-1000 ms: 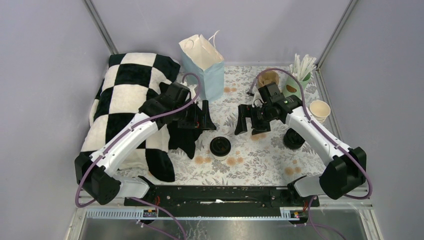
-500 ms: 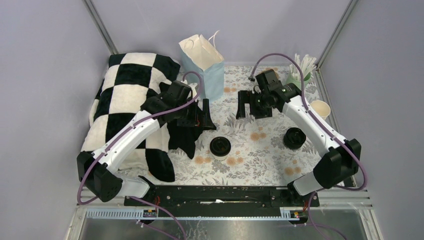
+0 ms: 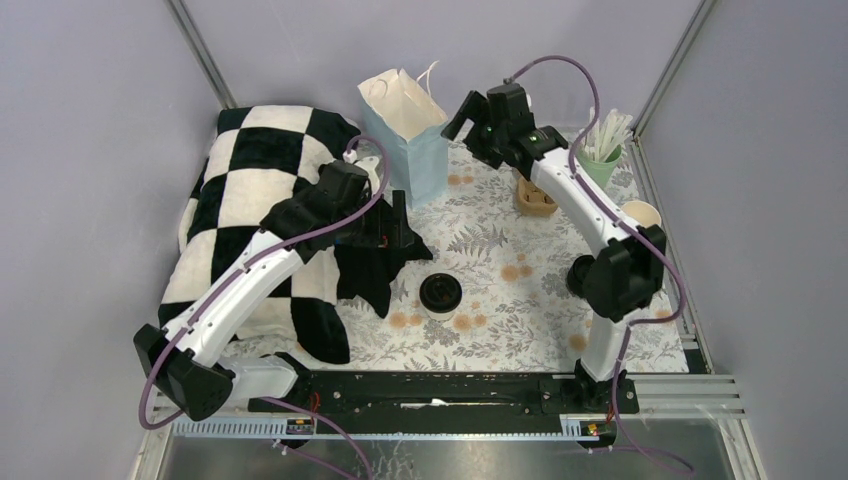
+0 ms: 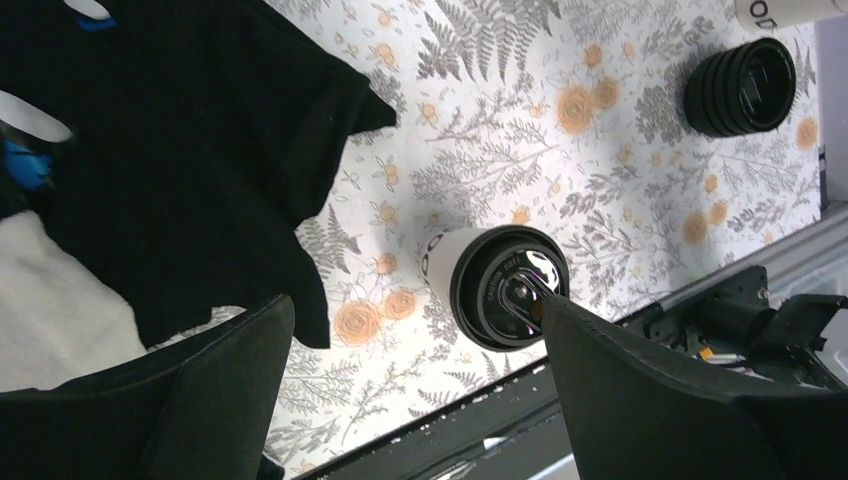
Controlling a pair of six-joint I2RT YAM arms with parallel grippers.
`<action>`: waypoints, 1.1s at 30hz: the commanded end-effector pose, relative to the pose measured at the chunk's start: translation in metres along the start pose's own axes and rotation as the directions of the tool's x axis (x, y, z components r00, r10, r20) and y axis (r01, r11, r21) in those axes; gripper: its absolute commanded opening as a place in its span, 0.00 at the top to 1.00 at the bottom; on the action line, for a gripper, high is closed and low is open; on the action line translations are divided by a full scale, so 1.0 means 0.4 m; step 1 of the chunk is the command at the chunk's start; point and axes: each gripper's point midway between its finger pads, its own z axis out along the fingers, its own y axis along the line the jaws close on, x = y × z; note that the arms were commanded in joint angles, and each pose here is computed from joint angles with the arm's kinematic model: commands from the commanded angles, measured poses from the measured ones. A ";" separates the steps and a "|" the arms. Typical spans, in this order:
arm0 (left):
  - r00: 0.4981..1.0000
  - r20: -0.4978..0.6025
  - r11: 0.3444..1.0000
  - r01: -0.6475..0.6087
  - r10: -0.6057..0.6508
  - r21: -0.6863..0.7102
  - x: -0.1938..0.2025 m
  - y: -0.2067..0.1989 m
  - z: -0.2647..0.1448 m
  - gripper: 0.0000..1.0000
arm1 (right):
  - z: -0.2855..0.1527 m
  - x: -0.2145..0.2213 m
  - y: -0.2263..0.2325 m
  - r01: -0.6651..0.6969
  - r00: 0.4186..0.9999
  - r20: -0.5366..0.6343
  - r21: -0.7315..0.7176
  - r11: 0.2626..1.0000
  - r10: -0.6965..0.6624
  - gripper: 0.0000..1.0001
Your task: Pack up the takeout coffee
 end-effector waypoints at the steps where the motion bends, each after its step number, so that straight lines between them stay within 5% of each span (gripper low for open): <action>1: 0.990 0.130 0.998 -0.058 0.062 -0.039 -0.087 0.003 -0.048 0.02 | 0.025 -0.095 0.046 -0.031 0.992 0.123 0.006 0.999 0.030 0.01; 5: 0.982 0.175 0.996 -0.057 0.068 -0.065 -0.118 0.007 -0.057 0.02 | 0.025 -0.144 -0.010 0.164 0.969 0.160 0.157 0.974 -0.189 0.00; 9: 0.980 0.184 0.994 -0.066 0.082 -0.091 -0.125 0.018 -0.060 0.02 | 0.004 -0.178 -0.162 0.350 0.907 0.058 0.443 0.825 -0.416 0.01; 12: 0.979 0.189 0.993 -0.061 0.080 -0.100 -0.123 0.024 -0.063 0.01 | -0.007 -0.181 -0.246 0.425 0.878 -0.027 0.502 0.753 -0.478 0.07; 22: 0.982 0.166 0.992 -0.070 0.087 -0.106 -0.124 0.025 -0.042 0.01 | 0.047 -0.074 -0.421 0.454 0.890 -0.271 0.465 0.760 -0.366 0.37; 27: 0.984 0.151 0.992 -0.074 0.089 -0.102 -0.122 0.025 -0.031 0.01 | 0.089 -0.083 -0.456 0.391 0.918 -0.255 0.478 0.786 -0.302 0.41; 33: 0.984 0.145 0.992 -0.086 0.100 -0.097 -0.121 0.023 -0.024 0.01 | 0.117 -0.107 -0.504 0.329 0.944 -0.212 0.572 0.751 -0.252 0.61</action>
